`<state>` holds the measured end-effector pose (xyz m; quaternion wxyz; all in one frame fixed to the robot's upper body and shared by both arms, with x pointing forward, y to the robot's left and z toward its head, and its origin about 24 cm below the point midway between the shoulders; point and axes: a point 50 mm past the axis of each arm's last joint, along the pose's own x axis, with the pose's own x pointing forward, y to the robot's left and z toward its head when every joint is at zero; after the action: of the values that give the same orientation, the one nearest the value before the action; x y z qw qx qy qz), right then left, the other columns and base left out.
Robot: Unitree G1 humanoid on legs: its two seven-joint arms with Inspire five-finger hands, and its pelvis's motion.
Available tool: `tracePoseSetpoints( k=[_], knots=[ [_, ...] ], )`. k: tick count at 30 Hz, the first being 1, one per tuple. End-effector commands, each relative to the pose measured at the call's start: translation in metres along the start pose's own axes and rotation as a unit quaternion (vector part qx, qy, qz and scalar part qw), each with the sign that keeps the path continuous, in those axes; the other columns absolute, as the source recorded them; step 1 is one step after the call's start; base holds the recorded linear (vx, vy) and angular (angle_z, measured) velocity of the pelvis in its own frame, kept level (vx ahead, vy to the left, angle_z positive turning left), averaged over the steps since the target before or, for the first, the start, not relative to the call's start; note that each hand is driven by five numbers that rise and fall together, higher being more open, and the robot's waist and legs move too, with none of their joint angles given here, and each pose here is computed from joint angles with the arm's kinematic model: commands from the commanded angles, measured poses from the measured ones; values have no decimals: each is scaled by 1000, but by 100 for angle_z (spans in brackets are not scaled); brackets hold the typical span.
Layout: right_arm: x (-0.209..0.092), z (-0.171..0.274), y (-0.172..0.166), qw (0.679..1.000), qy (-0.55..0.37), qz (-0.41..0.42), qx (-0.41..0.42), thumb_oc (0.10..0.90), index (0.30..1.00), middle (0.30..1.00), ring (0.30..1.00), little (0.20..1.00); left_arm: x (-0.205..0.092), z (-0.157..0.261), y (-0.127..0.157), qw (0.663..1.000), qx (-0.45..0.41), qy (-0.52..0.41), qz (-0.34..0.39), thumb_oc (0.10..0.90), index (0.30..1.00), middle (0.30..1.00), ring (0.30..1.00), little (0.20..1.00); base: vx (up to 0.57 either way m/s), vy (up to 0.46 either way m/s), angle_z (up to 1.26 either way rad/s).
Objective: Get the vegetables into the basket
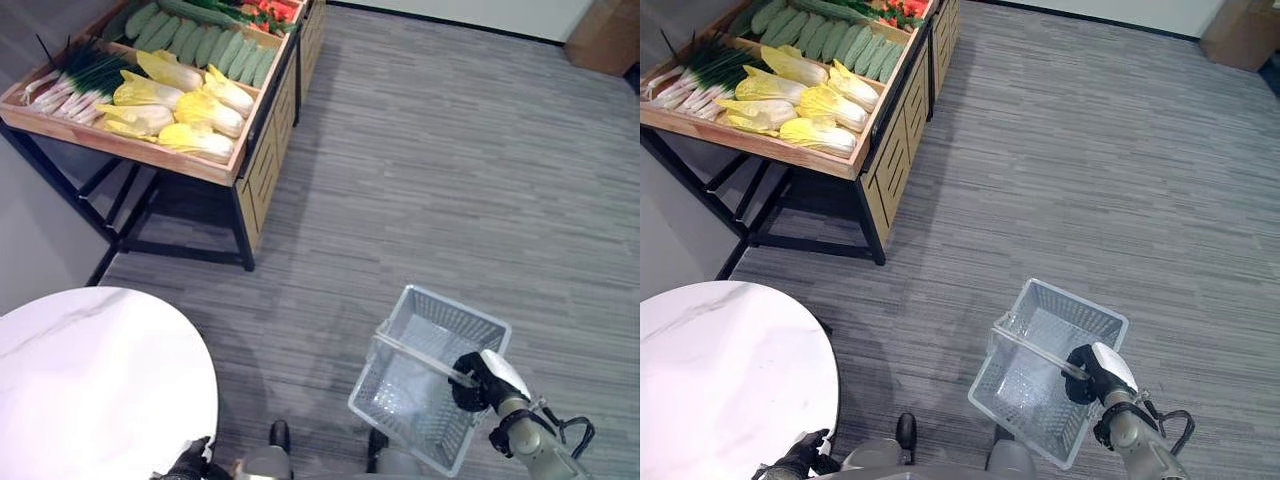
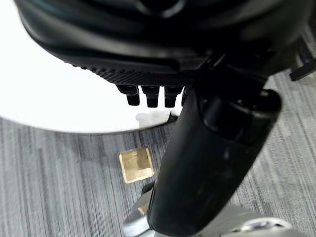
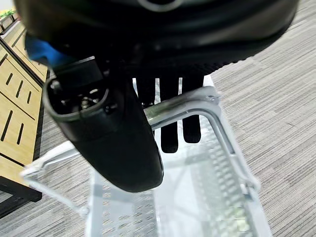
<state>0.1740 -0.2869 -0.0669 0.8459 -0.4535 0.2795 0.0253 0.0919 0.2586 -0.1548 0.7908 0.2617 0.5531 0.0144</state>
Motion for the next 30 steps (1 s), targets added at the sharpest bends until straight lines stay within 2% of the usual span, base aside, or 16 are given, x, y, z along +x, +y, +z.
tracePoseSetpoints(
  k=[1,13,22,30],
  knots=[
    [13,46,-54,989,-111,-102,-5,400,300,300,300,300,0,-3,13,1000,-14,3,25,900,1000,1000,1000,1000,119,-21,9],
    [10,52,-52,987,-128,-93,-12,400,300,300,300,300,-1,-11,5,999,-16,27,18,900,1000,1000,1000,1000,196,-155,29],
    [5,48,-73,983,-138,-114,-31,400,300,300,300,300,0,-1,-6,1000,-21,15,12,900,1000,1000,1000,1000,182,-272,17],
    [0,40,-84,981,-126,-140,-45,400,300,300,300,300,-2,-4,-14,1000,-6,25,6,900,1000,1000,1000,1000,117,-88,29]
  ],
)
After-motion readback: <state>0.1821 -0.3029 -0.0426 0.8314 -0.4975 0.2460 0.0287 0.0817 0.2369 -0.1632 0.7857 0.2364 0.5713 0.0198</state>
